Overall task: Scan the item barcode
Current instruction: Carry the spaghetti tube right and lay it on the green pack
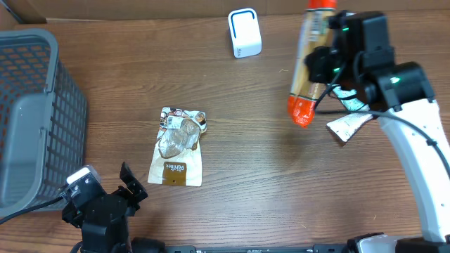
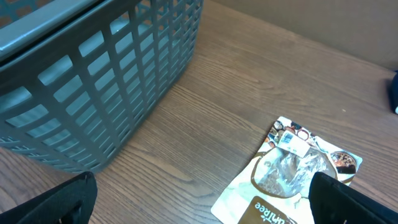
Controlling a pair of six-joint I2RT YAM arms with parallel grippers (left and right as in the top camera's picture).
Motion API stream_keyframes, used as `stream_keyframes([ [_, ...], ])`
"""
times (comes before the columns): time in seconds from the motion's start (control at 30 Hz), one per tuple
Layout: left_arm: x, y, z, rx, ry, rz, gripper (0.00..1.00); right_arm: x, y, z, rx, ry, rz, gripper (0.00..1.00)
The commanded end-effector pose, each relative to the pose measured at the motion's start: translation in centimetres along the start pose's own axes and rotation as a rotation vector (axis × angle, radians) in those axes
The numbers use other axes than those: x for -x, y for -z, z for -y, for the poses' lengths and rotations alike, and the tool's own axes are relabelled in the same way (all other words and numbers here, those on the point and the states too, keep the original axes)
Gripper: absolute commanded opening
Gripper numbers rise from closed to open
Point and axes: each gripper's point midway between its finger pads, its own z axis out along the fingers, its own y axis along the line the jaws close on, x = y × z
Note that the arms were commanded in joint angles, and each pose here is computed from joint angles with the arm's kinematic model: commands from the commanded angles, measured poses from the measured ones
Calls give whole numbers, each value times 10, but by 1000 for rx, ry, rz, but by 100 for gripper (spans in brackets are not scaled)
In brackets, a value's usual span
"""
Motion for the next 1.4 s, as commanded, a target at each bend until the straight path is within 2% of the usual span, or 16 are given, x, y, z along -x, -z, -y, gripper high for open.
stream_keyframes([
  [0.0,1,0,-2,10,12,9,99,12,9,40,-28,-316,54,4],
  [0.2,1,0,-2,10,12,9,100,-14,-25,124,-134,-576,58,4],
  [0.5,1,0,-2,10,12,9,100,-45,-67,204,-184,-613,205,4],
  [0.63,1,0,-2,10,12,9,100,-64,-72,225,-239,-638,205,18],
  [0.8,1,0,-2,10,12,9,100,-78,-71,243,-348,-617,185,22],
  [0.83,1,0,-2,10,12,9,100,-80,-70,246,-365,-619,183,30],
  [0.87,1,0,-2,10,12,9,99,-81,-69,248,-373,-621,180,57],
  [0.9,1,0,-2,11,12,9,99,-82,-69,249,-377,-626,177,69],
  [1.0,1,0,-2,10,12,9,100,-85,-63,255,-392,-643,169,89],
  [1.2,1,0,-2,10,12,9,100,-74,-30,251,-409,-649,169,92],
  [1.37,1,0,-2,10,12,9,100,-47,6,203,-257,-504,184,89],
])
